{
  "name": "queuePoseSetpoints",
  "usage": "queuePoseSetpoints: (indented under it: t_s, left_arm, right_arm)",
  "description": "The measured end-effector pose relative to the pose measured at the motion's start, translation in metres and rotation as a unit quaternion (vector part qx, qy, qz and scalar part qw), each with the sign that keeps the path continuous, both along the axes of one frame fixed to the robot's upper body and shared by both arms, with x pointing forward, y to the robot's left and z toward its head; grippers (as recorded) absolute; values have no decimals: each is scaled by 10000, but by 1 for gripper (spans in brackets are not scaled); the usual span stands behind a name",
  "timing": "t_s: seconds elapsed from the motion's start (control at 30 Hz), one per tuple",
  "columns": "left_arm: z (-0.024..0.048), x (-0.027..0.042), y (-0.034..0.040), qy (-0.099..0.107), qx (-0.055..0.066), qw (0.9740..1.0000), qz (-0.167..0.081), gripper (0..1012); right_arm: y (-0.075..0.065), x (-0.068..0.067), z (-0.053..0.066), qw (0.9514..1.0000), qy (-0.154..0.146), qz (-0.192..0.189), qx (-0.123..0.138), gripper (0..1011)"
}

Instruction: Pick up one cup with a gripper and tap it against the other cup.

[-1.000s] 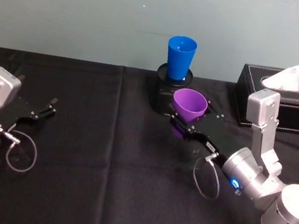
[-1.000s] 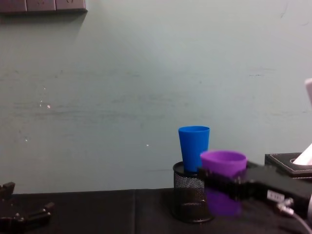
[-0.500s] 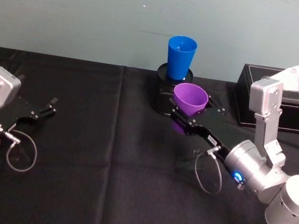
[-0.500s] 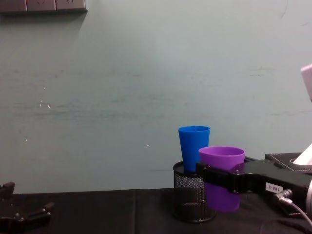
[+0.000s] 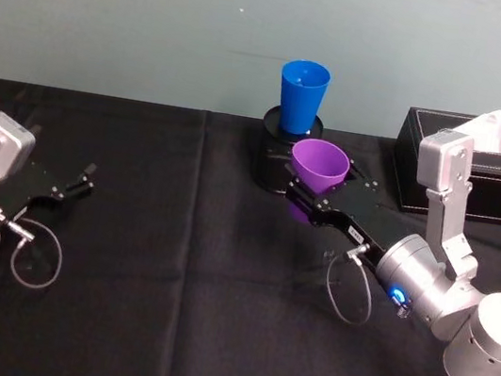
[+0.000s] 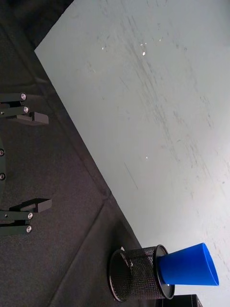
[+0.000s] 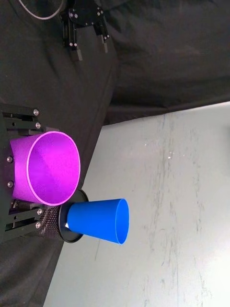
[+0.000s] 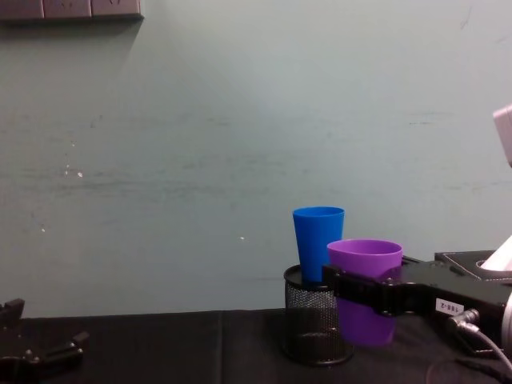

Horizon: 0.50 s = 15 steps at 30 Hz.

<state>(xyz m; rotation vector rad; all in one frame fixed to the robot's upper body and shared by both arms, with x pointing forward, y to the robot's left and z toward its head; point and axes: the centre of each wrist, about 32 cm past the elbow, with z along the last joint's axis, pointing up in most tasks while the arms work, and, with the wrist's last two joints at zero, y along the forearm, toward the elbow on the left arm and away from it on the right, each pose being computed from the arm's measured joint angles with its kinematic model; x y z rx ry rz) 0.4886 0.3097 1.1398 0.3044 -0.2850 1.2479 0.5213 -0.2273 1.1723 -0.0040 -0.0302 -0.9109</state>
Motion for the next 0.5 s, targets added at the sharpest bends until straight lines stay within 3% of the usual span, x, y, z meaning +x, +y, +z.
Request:
queuePoseSetpoints:
  t_s: [0.5]
  left_arm:
    - [0, 0, 0, 0, 0, 10000, 0, 1000]
  right_arm:
    - [0, 1, 1, 10000, -2, 0, -2, 731]
